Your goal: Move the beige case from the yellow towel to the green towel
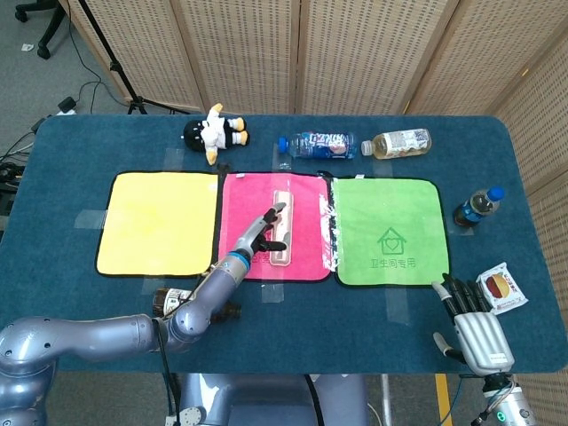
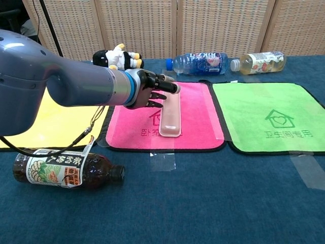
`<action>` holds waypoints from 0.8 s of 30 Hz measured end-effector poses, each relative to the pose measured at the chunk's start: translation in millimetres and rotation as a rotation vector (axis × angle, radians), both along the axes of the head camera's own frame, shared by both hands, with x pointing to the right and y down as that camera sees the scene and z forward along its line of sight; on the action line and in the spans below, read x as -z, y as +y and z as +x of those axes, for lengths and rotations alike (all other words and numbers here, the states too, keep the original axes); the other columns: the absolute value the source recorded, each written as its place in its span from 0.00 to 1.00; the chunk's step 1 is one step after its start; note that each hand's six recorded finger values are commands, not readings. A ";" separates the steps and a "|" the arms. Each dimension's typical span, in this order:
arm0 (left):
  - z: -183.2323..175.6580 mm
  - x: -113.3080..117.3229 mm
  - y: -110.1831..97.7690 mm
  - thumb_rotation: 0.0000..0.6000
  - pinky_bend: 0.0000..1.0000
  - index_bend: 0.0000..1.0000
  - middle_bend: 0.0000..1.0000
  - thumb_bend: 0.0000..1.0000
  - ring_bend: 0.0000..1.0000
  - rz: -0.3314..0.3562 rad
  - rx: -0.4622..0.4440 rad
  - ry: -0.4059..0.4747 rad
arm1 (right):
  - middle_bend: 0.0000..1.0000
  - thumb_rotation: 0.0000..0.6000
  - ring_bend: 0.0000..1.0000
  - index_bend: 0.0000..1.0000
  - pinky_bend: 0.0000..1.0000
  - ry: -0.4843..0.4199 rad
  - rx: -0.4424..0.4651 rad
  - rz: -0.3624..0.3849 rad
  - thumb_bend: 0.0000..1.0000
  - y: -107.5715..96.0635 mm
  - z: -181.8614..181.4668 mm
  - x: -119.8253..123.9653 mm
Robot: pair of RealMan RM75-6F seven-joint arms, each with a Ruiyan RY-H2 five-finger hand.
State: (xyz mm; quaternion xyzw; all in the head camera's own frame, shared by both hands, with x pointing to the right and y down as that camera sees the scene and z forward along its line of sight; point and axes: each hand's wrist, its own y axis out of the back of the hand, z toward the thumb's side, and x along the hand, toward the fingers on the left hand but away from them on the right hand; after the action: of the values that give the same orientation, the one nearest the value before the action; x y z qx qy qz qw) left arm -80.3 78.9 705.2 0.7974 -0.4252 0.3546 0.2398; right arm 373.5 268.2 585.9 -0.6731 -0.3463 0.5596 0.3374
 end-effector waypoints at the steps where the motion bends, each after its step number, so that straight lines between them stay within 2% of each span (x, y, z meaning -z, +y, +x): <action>1: -1.2 0.7 -0.4 1.00 0.02 0.00 0.00 0.56 0.00 0.002 0.000 -0.002 | 0.00 1.00 0.00 0.07 0.00 -0.001 -0.001 0.002 0.35 -0.2 0.2 0.4; 4: -14.4 4.6 -6.2 1.00 0.02 0.00 0.00 0.56 0.00 0.030 -0.004 -0.029 | 0.00 1.00 0.00 0.07 0.00 -0.003 -0.004 0.007 0.34 -0.7 1.1 2.3; 6: -30.1 11.0 -14.3 1.00 0.02 0.00 0.00 0.56 0.00 0.073 -0.014 -0.063 | 0.00 1.00 0.00 0.07 0.00 -0.005 0.000 0.007 0.35 -0.1 0.4 3.1; 12: -81.2 36.2 -38.9 1.00 0.02 0.00 0.00 0.55 0.00 0.259 -0.098 -0.213 | 0.00 1.00 0.00 0.07 0.00 -0.013 0.010 0.009 0.34 1.2 -4.0 4.8; 14: -97.0 45.0 -42.9 1.00 0.02 0.00 0.00 0.49 0.00 0.333 -0.154 -0.281 | 0.00 1.00 0.00 0.07 0.00 -0.015 0.020 0.010 0.35 2.1 -6.7 5.4; 17: -114.3 56.4 -40.7 1.00 0.02 0.00 0.00 0.40 0.00 0.426 -0.242 -0.363 | 0.00 1.00 0.00 0.07 0.00 -0.018 0.028 0.010 0.35 3.3 -9.2 5.6; 24: -158.9 80.2 -26.9 1.00 0.02 0.00 0.00 0.38 0.00 0.596 -0.406 -0.548 | 0.00 1.00 0.00 0.07 0.00 -0.026 0.040 0.017 0.35 4.2 -13.5 7.8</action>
State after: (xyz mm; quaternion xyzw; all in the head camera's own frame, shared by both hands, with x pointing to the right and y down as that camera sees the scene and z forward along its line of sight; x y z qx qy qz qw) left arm -239.2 52.0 625.0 0.7757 -0.3916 0.4543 -0.1961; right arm 360.0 272.4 578.1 -0.6840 -0.3420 0.5412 0.3497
